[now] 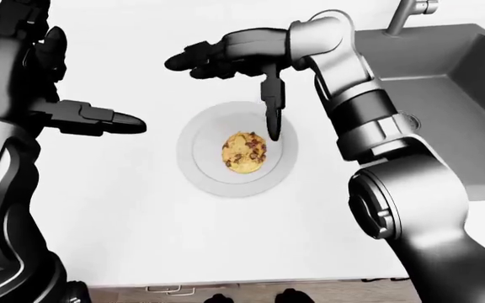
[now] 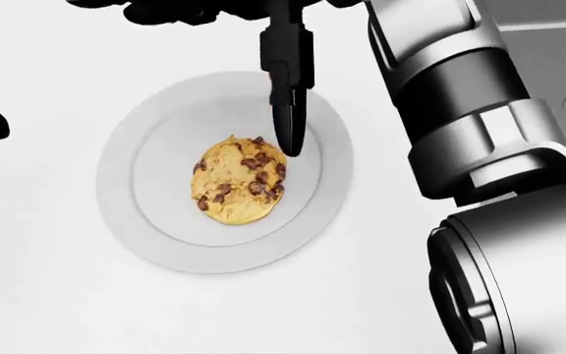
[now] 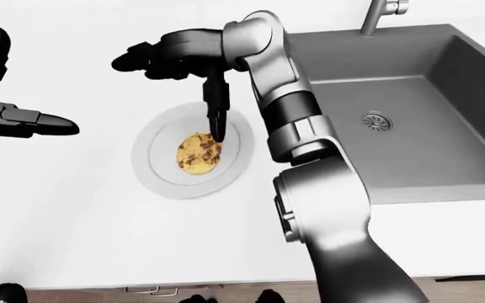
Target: Place the pastries on the plates.
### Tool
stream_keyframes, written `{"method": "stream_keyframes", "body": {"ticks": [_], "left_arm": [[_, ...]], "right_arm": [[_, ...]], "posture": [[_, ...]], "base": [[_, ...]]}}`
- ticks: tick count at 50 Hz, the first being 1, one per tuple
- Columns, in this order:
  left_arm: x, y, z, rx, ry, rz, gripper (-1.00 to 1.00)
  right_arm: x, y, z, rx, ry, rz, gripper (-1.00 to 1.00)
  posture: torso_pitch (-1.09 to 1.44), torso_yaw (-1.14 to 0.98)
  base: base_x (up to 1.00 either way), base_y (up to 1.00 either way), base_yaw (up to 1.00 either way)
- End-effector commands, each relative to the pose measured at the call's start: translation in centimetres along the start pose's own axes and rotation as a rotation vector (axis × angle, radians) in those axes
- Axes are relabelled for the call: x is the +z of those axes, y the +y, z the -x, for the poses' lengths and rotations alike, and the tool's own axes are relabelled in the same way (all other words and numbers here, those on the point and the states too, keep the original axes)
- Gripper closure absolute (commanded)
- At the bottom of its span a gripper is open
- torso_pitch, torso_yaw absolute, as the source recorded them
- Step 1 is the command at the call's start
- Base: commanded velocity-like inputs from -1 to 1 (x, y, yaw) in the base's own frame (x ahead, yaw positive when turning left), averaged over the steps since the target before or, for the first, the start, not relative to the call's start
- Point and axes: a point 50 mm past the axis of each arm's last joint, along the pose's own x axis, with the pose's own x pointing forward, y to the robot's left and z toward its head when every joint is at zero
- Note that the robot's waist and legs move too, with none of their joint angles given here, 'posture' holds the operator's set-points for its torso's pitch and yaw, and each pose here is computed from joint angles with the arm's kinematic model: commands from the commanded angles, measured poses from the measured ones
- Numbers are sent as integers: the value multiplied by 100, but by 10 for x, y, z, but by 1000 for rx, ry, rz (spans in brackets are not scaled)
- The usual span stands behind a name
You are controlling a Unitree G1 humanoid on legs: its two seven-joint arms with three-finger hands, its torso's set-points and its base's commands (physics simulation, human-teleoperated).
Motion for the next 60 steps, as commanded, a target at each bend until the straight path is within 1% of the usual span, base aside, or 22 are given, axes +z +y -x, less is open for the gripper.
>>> {"method": "stream_keyframes", "body": {"ticks": [1, 5, 9, 11, 13, 14, 15, 17, 23, 32, 33, 34, 35, 36, 37, 45, 46, 47, 48, 49, 51, 60], "left_arm": [[15, 7, 2, 38, -79, -21, -100], [16, 7, 2, 35, -81, -21, -100], [17, 6, 2, 28, -83, -18, -100], [17, 6, 2, 23, -82, -20, -100], [15, 4, 2, 18, -76, -24, -100], [15, 4, 3, 17, -78, -18, -100], [14, 4, 3, 16, -74, -23, -100], [14, 4, 3, 15, -71, -25, -100], [15, 3, 2, 16, -74, -19, -100], [15, 3, 2, 18, -75, -19, -100], [14, 2, 2, 17, -73, -18, -100], [15, 2, 1, 15, -74, -20, -100], [15, 2, 1, 16, -74, -19, -100], [16, 2, 1, 15, -76, -19, -100], [16, 2, 0, 15, -76, -19, -100], [14, 2, -2, 23, -70, -26, -100], [14, 2, -2, 23, -71, -23, -100], [14, 2, -2, 23, -68, -25, -100], [14, 2, -2, 24, -68, -22, -100], [14, 2, -2, 23, -67, -27, -100], [15, 3, -1, 24, -70, -25, -100], [15, 3, -2, 26, -71, -28, -100]], "right_arm": [[22, -17, 9, -81, -40, 66, -100], [22, -30, 14, -203, 8, 32, -100], [14, -45, 19, -423, 147, -122, -100], [15, -52, 22, -507, 177, -167, -100], [14, -56, 26, -578, 203, -231, -100], [14, -60, 29, -640, 215, -287, -100], [15, -63, 32, -686, 219, -298, -100], [13, -67, 39, -785, 243, -398, -100], [10, -73, 52, -966, 253, -546, -100], [16, -80, 67, -1112, 239, -595, -100], [17, -81, 69, -1131, 247, -582, -100], [20, -83, 69, -1132, 260, -533, -100], [20, -83, 71, -1152, 259, -543, -100], [22, -85, 73, -1175, 222, -594, -100], [24, -86, 75, -1203, 205, -582, -100], [27, -87, 76, -1206, 192, -562, -100], [28, -87, 76, -1202, 169, -607, -100], [30, -88, 76, -1203, 169, -585, -100], [30, -88, 77, -1208, 177, -609, -100], [32, -89, 78, -1208, 172, -586, -100], [33, -89, 78, -1213, 160, -610, -100], [32, -87, 77, -1213, 148, -622, -100]], "posture": [[25, 0], [25, 0], [25, 0], [25, 0], [25, 0], [25, 0], [25, 0], [24, 0], [18, 0], [9, 0], [8, 0], [7, 0], [6, 0], [5, 0], [4, 0], [0, 0], [0, 0], [0, 0], [0, 0], [0, 0], [0, 0], [0, 0]], "base": [[0, 0, 0], [0, 0, 0], [0, 0, 0], [0, 0, 0], [0, 0, 0], [0, 0, 0], [0, 0, 0], [0, 0, 0], [0, 0, 0], [0, 0, 0], [0, 0, 0], [0, 0, 0], [0, 0, 0], [0, 0, 0], [0, 0, 0], [0, 0, 0], [-11, 0, 0], [-22, 0, 0], [-57, 0, 0], [-91, 2, 0], [-96, 1, 0], [-100, 0, 0]]}}
